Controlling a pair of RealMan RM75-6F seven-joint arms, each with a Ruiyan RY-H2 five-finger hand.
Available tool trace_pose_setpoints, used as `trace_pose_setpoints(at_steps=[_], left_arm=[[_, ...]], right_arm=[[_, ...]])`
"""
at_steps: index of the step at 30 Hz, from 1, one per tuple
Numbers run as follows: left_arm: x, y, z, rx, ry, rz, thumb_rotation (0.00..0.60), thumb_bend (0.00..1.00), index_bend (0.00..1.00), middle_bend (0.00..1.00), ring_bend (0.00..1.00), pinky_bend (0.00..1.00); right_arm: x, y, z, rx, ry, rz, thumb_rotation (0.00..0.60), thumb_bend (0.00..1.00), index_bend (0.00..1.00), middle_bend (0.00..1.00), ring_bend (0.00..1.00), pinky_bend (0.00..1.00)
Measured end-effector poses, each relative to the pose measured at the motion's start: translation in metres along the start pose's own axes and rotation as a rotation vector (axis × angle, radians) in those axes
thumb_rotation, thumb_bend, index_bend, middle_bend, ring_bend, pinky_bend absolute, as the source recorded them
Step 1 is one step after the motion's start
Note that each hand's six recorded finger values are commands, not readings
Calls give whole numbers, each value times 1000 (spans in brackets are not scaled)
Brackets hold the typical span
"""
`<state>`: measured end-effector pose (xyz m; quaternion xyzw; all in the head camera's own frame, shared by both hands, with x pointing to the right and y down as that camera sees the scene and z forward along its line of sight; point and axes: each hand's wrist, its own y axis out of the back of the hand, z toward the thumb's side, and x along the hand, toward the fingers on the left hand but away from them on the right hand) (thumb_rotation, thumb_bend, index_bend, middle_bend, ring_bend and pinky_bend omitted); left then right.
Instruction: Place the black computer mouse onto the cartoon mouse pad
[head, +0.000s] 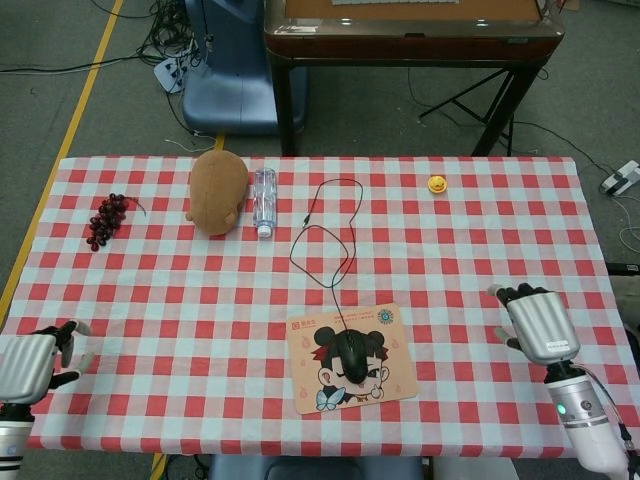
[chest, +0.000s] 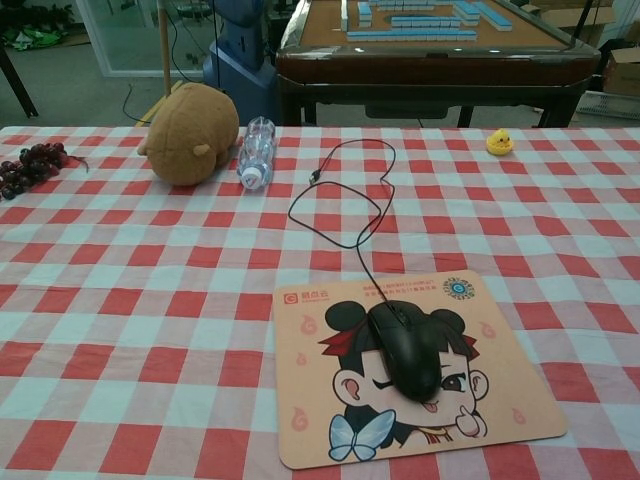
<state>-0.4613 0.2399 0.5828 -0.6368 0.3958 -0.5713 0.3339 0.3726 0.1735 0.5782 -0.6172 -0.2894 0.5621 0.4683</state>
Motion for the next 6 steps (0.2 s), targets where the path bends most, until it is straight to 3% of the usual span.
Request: trace_pose_setpoints(at_steps=[6], left_arm=[[1,-3,6,8,-23,-4,600,302,552,779,564,625]], right_arm=[[21,8,-36,-133,-104,-78,600,0,370,555,457,642]])
